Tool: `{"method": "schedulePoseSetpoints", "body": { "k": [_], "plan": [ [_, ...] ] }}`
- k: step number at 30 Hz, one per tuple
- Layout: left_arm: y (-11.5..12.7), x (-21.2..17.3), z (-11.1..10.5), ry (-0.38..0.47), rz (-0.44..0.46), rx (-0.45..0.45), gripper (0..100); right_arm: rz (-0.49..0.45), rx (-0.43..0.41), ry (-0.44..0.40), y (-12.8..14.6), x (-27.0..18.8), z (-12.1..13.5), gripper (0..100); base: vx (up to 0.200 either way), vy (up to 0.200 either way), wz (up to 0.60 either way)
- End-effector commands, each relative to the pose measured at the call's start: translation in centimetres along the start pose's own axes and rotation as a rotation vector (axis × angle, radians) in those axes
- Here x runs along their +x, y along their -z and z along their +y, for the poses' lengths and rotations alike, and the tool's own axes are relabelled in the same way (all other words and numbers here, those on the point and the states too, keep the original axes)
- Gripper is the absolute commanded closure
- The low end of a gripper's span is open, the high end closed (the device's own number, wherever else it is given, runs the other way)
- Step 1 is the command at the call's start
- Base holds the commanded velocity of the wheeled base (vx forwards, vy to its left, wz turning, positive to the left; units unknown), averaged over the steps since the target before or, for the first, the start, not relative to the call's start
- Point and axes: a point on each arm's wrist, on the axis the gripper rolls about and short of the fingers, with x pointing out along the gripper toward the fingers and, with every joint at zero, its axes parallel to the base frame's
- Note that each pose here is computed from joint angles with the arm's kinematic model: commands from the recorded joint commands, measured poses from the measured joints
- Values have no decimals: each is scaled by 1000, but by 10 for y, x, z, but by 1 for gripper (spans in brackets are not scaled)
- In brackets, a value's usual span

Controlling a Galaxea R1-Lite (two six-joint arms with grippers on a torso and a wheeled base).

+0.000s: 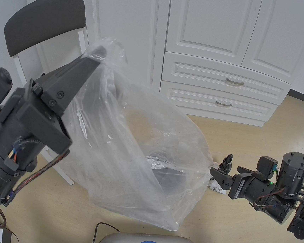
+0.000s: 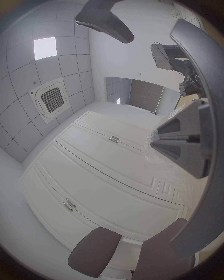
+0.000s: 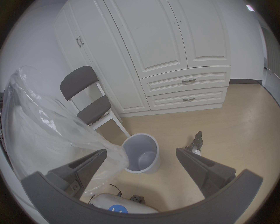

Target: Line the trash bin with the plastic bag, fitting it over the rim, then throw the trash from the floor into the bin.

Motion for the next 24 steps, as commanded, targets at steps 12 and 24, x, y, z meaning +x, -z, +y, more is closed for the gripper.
{"method": "schedulePoseSetpoints", "body": {
  "k": [12, 24],
  "plan": [
    [-12, -3, -14, 60, -40, -61, 100, 13, 1, -85, 0, -10, 2, 0, 0, 0, 0],
    [-21, -6, -21, 93, -67, -119, 100, 9, 27, -214, -4, -30, 9, 0, 0, 0, 0]
  ]
}}
